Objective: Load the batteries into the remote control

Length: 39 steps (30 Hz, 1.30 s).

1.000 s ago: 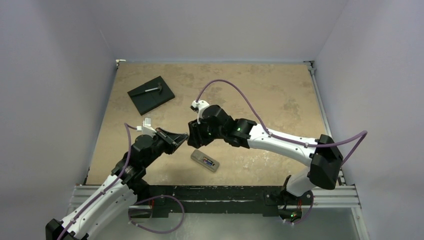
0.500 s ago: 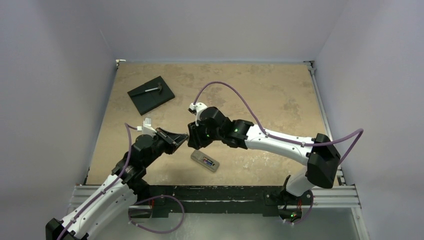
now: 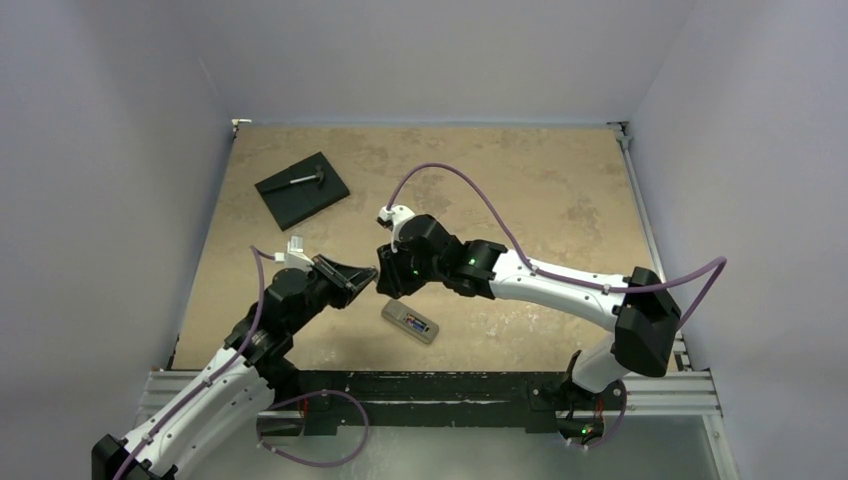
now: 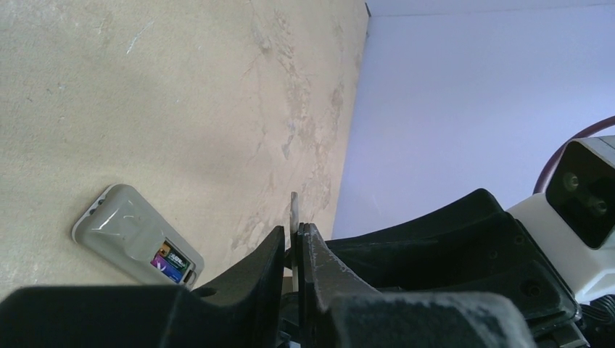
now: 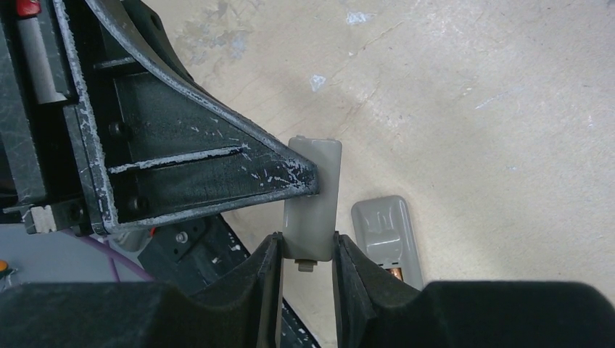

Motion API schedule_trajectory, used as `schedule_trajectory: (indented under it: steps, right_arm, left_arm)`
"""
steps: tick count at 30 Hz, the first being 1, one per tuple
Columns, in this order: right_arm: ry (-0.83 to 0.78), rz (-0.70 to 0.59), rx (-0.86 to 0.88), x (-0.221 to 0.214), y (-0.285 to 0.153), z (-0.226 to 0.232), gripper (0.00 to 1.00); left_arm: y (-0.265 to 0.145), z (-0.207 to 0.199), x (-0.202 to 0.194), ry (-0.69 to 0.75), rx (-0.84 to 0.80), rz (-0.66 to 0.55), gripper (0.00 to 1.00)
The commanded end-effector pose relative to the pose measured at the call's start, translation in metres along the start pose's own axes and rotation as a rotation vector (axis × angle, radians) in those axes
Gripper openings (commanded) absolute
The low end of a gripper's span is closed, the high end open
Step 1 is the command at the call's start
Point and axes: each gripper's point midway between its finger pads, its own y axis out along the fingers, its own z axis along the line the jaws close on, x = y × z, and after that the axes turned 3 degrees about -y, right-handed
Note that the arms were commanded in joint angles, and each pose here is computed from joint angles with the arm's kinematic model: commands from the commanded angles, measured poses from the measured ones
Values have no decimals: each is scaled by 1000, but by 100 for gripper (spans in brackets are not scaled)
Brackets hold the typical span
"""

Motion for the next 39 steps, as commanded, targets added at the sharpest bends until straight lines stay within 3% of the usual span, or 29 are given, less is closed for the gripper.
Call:
schedule_trajectory:
  steps: [1,7,11,28,39]
  right_arm:
    - [-25,-63,-8,19,-16,3,15]
    - [-65,-4,-56,-5,-25,-13,14]
    - [-106,67,-91,-26,-33,-26,14]
    - [-309,351,-118,-82,-69,-42,12]
    - [-435,469,-102,-103,-57,-42,11]
  left_arm:
    - [1,0,0,8,15,4,17]
    - [2,5,-2,61,61,21,34]
    - [0,6,2,95,82,5,39]
    - [-10,19,14,251,173,-29,40]
    - [-10,29,14,314,234,-8,39]
